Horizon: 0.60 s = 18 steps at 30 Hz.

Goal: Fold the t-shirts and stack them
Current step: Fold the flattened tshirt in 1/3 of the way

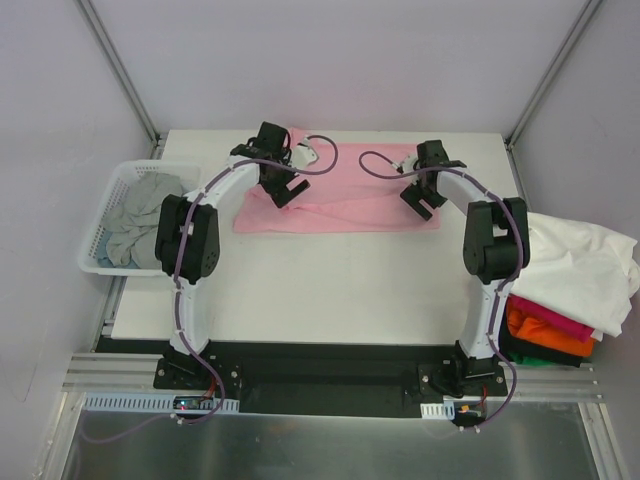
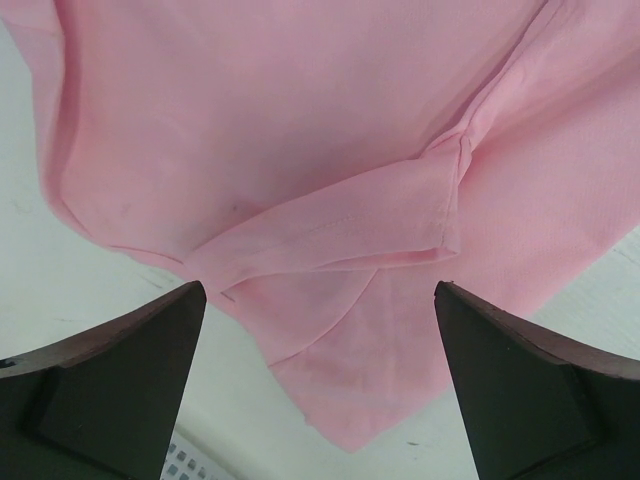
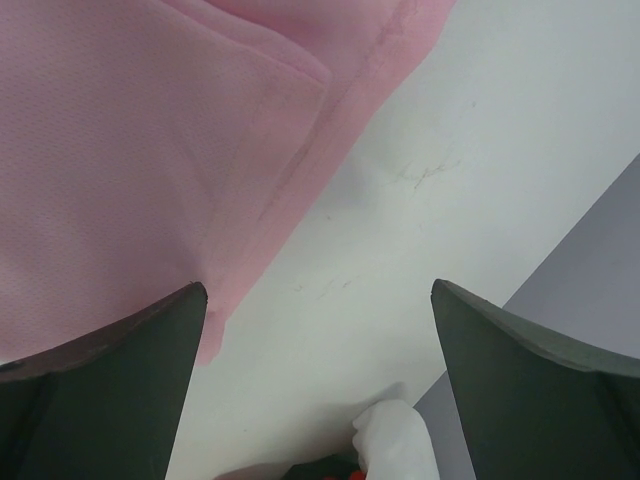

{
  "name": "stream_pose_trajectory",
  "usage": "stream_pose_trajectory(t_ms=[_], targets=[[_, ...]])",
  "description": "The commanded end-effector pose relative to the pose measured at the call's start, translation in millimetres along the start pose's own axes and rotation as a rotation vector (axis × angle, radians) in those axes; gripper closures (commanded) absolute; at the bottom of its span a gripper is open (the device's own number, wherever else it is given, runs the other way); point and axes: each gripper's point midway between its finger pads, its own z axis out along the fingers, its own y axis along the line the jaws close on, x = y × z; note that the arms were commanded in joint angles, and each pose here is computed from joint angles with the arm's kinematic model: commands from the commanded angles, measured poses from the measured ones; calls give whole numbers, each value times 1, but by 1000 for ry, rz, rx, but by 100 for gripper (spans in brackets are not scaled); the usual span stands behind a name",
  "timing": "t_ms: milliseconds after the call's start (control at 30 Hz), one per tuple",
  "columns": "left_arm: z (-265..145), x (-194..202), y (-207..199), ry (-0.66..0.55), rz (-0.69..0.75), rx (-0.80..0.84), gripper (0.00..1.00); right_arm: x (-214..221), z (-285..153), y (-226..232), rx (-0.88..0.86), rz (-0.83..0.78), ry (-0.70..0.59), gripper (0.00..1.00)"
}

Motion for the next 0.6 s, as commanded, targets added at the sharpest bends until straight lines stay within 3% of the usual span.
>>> stream_pose_trajectory(t_ms=[0, 333, 567], targets=[[12, -10, -16, -24, -30, 65, 1, 0, -21, -28, 70, 56, -36, 0], [22, -3, -39, 3, -25, 115, 4, 12, -17, -33, 63, 74, -18, 0], [31, 6, -41, 36, -11, 115, 18, 15, -15, -31, 54, 79, -17, 0]])
